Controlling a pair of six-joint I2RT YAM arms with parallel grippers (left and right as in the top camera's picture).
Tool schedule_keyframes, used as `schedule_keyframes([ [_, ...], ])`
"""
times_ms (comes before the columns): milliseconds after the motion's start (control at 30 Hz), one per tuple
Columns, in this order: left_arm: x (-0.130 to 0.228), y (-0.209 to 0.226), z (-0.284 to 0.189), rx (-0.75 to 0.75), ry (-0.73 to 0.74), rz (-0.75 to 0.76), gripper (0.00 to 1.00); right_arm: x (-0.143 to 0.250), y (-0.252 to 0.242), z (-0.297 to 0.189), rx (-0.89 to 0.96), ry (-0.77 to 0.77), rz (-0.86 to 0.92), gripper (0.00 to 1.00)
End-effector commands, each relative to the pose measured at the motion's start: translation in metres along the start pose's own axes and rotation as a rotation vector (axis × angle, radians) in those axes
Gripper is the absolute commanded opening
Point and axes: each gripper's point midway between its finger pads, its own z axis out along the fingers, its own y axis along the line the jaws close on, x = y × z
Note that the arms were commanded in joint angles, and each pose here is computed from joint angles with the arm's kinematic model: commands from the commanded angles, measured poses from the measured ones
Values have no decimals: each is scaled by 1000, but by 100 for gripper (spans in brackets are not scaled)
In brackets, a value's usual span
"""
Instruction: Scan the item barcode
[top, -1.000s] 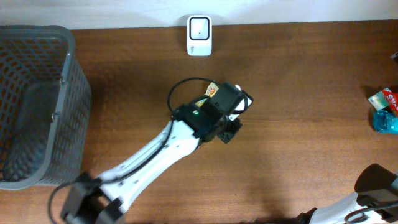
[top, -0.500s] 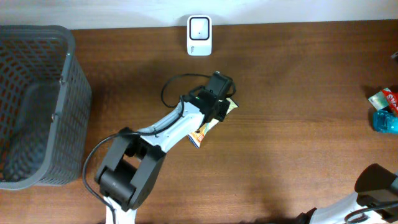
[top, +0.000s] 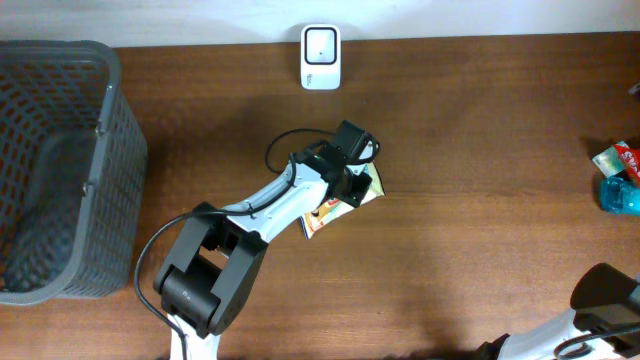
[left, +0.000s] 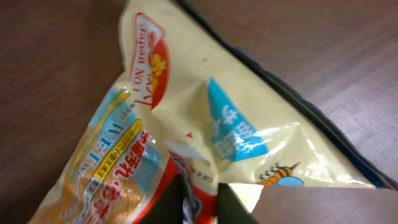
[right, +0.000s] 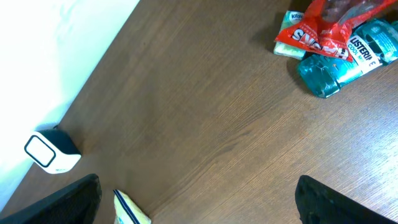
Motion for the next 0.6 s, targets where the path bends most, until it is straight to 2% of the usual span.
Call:
schedule_keyframes([
  [0, 11, -56, -2, 294, 30, 86, 7, 1, 1, 3, -7, 11, 6, 98],
  [100, 7, -88, -11, 405, 20, 119, 9, 1, 1, 3, -7, 11, 6, 98],
  [233, -8, -104, -22, 444, -11, 147, 28, 1, 1, 3, -7, 11, 6, 98],
  [267, -13, -104, -26, 443, -14, 145, 38, 1, 1, 3, -7, 10, 6, 98],
  [333, -22, -99, -37, 436, -3, 129, 44, 1, 1, 3, -7, 11, 6, 98],
  [500, -53, -69, -101, 401, 43, 42, 35, 1, 1, 3, -7, 10, 6, 98],
  [567, -58, -54, -126, 382, 60, 0, 36, 1, 1, 3, -7, 10, 6, 98],
])
